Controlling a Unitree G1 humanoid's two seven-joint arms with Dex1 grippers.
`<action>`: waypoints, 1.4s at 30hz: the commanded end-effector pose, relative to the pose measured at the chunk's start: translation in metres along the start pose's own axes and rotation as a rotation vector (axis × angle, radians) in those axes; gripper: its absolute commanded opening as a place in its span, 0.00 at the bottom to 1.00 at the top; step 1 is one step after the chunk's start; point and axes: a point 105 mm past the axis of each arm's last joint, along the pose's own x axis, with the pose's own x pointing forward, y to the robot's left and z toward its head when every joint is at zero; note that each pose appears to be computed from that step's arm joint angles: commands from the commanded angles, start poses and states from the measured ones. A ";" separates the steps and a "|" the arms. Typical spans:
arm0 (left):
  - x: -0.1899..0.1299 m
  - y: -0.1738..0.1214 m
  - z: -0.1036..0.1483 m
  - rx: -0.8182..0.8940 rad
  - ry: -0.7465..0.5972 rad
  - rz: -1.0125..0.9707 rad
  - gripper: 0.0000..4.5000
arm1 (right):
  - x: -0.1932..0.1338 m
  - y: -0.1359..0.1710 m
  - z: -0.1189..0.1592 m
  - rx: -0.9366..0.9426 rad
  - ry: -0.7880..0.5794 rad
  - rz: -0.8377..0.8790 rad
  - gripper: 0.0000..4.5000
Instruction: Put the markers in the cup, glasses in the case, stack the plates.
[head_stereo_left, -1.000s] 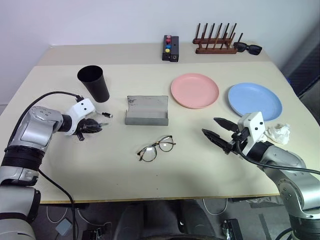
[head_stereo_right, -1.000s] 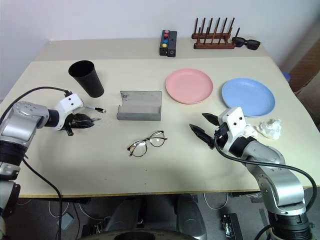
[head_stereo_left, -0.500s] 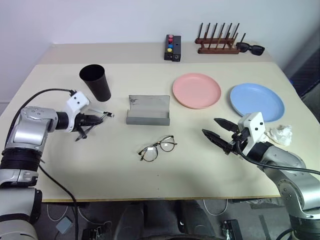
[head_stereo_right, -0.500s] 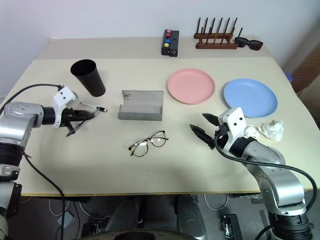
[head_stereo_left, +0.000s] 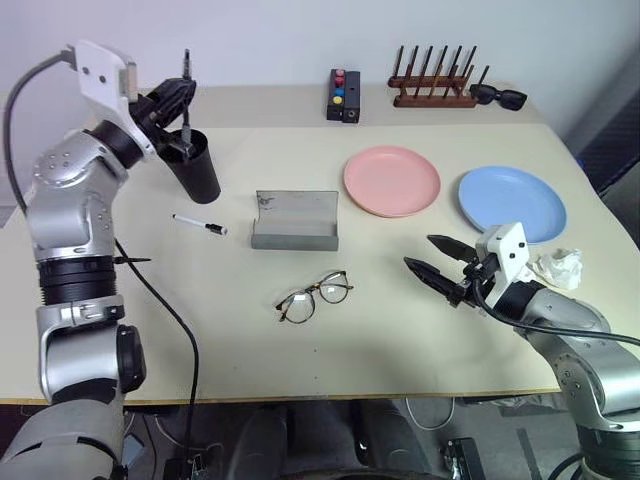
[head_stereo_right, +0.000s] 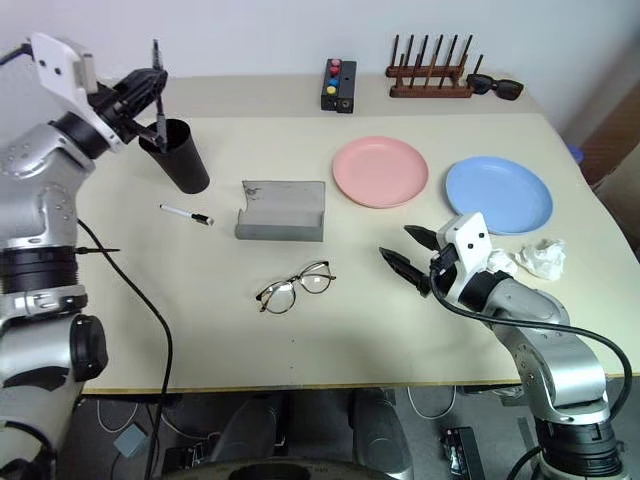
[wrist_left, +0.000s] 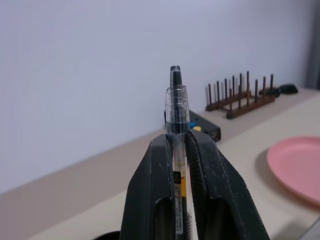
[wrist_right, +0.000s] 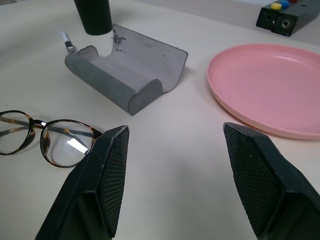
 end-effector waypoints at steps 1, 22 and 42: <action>0.006 0.023 0.034 0.074 -0.159 0.159 0.01 | 0.000 0.002 0.010 -0.038 -0.040 0.010 0.68; 0.020 0.035 -0.013 0.091 -0.148 0.293 0.01 | 0.009 0.024 0.097 -0.051 -0.318 0.146 0.68; 0.019 0.038 -0.033 0.047 -0.102 0.336 0.74 | 0.015 0.035 0.083 -0.055 -0.278 0.176 0.68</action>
